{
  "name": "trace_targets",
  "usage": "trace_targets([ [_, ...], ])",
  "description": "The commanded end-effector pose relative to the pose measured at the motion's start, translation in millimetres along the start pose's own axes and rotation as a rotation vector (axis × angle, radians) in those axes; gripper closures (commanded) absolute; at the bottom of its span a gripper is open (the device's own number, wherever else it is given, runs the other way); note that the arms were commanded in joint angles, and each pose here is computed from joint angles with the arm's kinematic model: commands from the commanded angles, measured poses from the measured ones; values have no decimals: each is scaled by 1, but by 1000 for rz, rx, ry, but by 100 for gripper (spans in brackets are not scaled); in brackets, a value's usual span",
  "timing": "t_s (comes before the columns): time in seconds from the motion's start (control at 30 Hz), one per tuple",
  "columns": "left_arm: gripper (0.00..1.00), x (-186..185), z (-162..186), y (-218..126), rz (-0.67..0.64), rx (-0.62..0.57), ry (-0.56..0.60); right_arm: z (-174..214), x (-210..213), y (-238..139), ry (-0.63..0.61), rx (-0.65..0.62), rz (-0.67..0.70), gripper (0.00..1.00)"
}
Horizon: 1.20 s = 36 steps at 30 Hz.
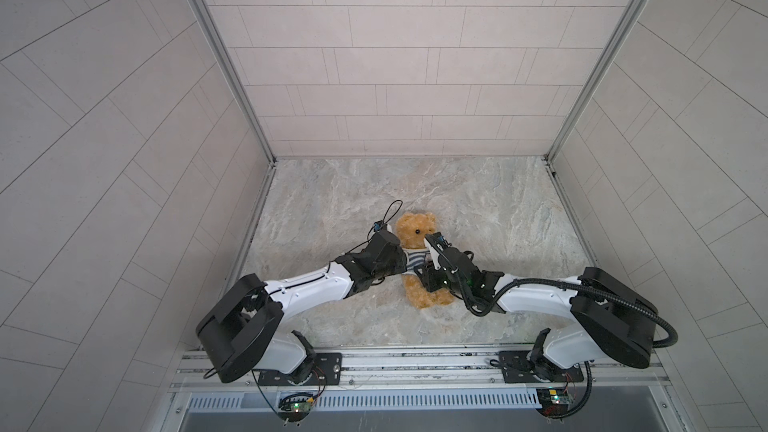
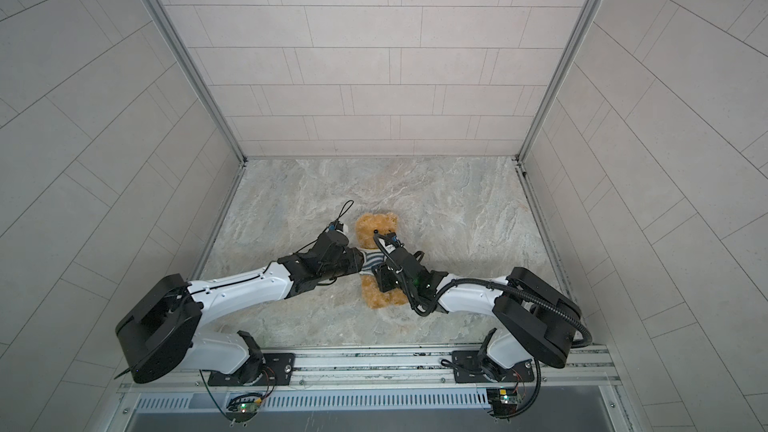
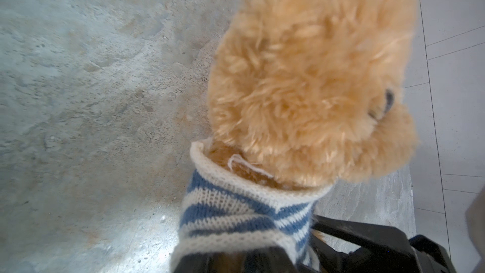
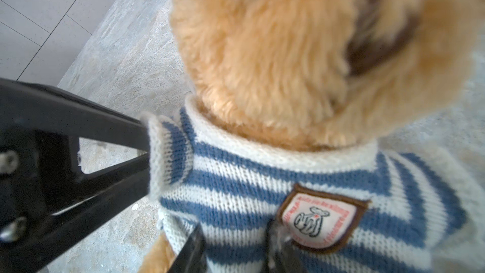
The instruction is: Dress the teddy bear
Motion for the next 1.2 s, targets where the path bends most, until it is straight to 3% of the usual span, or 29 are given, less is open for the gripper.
trace_targets([
  [0.0, 67, 17, -2, 5, -58, -16, -55, 49, -32, -2, -6, 177, 105, 62],
  [0.27, 67, 9, -13, 10, 19, -39, -136, 54, -35, -3, -12, 186, 117, 62],
  [0.53, 69, 15, 2, 26, 33, -9, -225, 57, -39, -3, -13, 190, 128, 62],
  [0.87, 90, 25, 16, 14, 42, -12, -239, 58, -49, -12, -14, 186, 163, 62],
  [1.17, 100, 34, 38, -4, 77, 1, -229, 55, -61, -22, -18, 177, 218, 62],
])
Point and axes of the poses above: each gripper's point midway between its finger pads, its own y axis out along the fingers, its own x axis along the line the jaws close on, z = x × y, the point moved 2 cm from there along -y, back along the fingers, and after that the axes turned 13 degrees about y, right-handed, at the moved point
